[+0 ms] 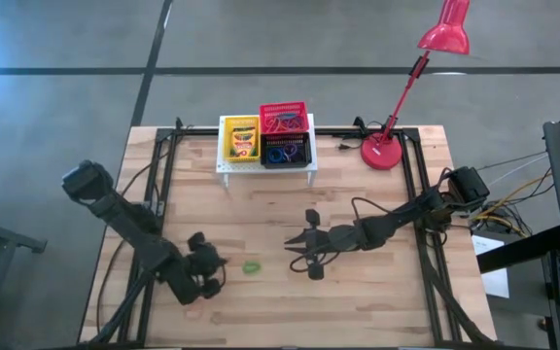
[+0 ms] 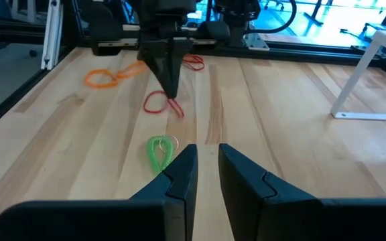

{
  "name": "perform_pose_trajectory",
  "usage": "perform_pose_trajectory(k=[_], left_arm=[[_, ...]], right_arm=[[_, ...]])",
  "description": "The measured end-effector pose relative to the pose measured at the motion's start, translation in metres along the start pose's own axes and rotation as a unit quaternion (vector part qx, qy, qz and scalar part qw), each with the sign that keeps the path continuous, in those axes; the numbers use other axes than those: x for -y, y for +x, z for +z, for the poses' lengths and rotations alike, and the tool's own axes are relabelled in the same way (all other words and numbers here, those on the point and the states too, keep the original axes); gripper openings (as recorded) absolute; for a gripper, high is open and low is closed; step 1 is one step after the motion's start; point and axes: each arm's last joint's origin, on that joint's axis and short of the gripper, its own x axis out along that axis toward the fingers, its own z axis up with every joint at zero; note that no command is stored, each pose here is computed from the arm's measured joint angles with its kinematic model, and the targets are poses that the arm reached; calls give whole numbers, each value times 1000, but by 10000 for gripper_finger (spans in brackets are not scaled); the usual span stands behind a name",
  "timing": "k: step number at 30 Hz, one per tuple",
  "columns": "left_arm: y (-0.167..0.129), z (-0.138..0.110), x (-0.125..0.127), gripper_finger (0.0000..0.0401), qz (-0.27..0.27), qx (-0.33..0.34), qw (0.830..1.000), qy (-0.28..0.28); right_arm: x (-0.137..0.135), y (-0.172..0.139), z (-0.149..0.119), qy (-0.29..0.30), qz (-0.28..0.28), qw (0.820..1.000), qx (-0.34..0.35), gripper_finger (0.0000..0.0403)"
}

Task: Pick & Place Office Desk Supplies
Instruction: Put the red rubber band into the red bin

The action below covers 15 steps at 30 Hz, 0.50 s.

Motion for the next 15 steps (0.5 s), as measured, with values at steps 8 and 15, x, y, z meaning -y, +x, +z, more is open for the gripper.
perform_pose_trajectory(k=[8,15], left_arm=[[21,67,10,2,-57,150,987,34],[23,112,11,1,-78,197,974,75]], right_arm=[[-1,1,4,0,14,1000,5,70],[0,1,5,-12,-10,1000,9,117]])
